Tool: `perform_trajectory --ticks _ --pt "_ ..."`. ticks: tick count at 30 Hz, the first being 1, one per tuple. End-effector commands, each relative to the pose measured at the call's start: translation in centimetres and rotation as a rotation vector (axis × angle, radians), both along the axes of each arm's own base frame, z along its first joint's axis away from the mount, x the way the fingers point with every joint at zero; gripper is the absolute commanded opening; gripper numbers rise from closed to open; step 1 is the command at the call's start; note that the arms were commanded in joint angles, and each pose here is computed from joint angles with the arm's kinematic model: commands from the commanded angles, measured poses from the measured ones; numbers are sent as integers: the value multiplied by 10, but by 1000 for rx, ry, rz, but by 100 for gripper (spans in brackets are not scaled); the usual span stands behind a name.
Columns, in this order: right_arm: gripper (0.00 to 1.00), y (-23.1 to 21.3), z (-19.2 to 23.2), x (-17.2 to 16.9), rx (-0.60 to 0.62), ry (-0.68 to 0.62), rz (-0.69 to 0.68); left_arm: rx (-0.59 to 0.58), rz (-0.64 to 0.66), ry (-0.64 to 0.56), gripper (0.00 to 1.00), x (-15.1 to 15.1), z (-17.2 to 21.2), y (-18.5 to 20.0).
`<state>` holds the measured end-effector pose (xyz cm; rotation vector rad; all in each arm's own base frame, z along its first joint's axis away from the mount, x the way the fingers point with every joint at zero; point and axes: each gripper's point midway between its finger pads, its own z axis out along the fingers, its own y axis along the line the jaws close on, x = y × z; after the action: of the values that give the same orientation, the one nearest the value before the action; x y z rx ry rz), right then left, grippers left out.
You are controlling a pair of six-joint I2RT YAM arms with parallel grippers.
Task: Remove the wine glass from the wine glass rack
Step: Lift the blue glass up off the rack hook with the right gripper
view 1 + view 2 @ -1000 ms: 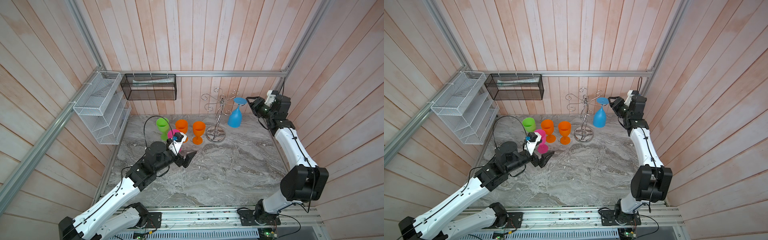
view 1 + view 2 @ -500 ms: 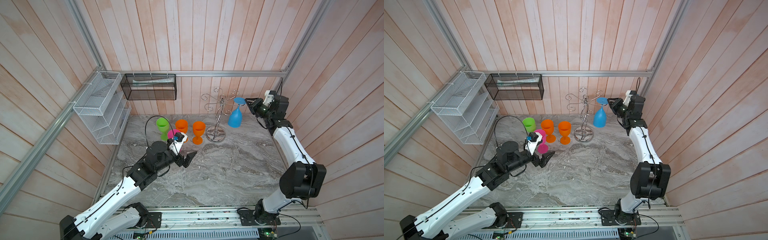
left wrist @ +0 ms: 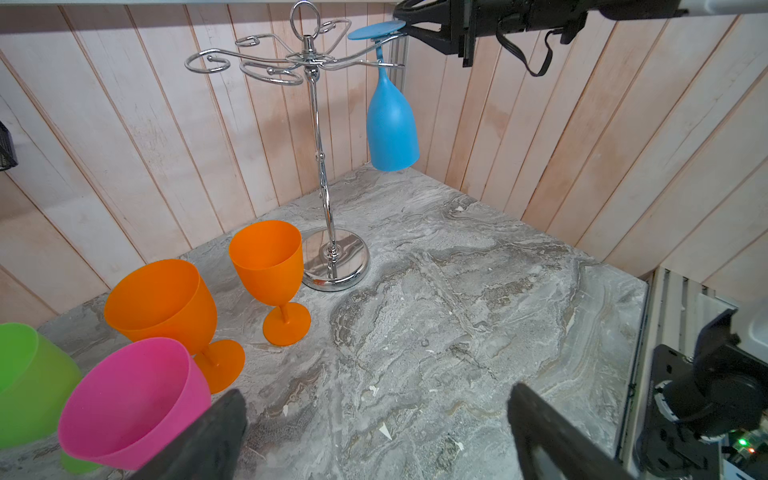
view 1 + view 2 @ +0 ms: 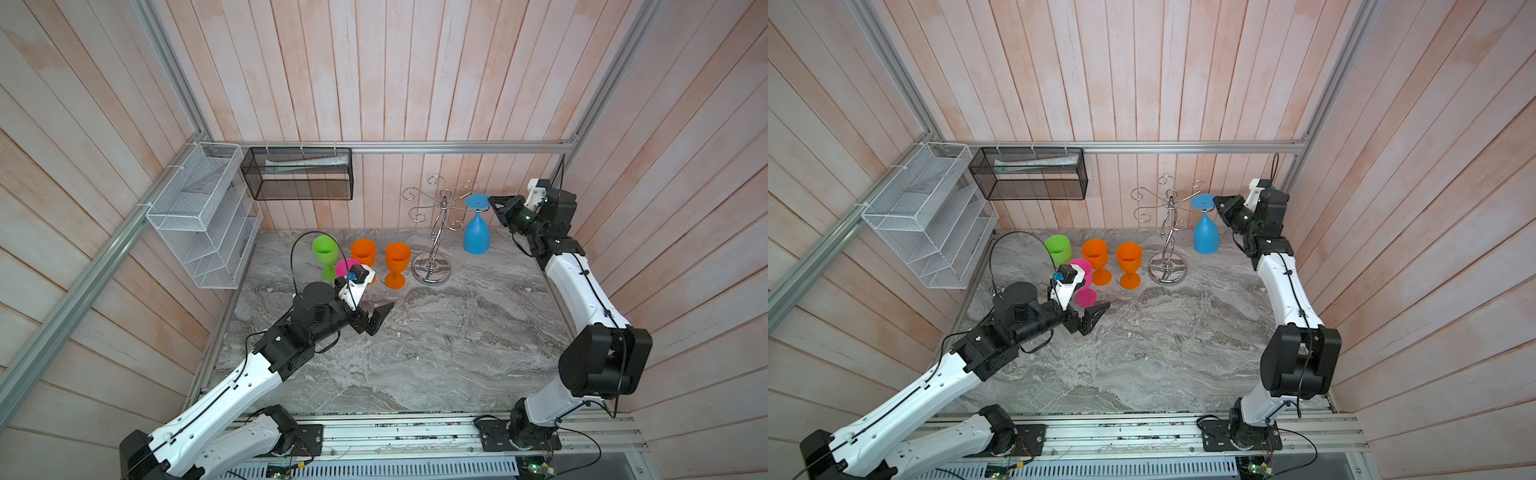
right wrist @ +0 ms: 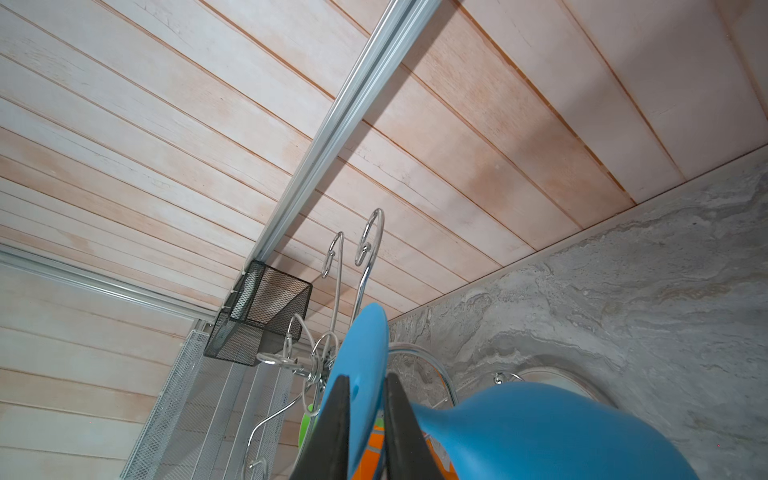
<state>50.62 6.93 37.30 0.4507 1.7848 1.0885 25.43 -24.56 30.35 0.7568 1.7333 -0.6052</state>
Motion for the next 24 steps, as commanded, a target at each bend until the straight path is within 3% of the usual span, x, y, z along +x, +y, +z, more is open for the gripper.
perform_trajectory --ticks 1,14,24 --pt "16 7 15 3 -5 -44 24 4 -13 -10 100 -1 -2 -2" --pt "0 9 20 2 4 -45 17 3 -13 -13 100 -2 0 -2" --pt "0 9 26 -3 40 -58 12 2 -10 -13 100 -1 0 -1"
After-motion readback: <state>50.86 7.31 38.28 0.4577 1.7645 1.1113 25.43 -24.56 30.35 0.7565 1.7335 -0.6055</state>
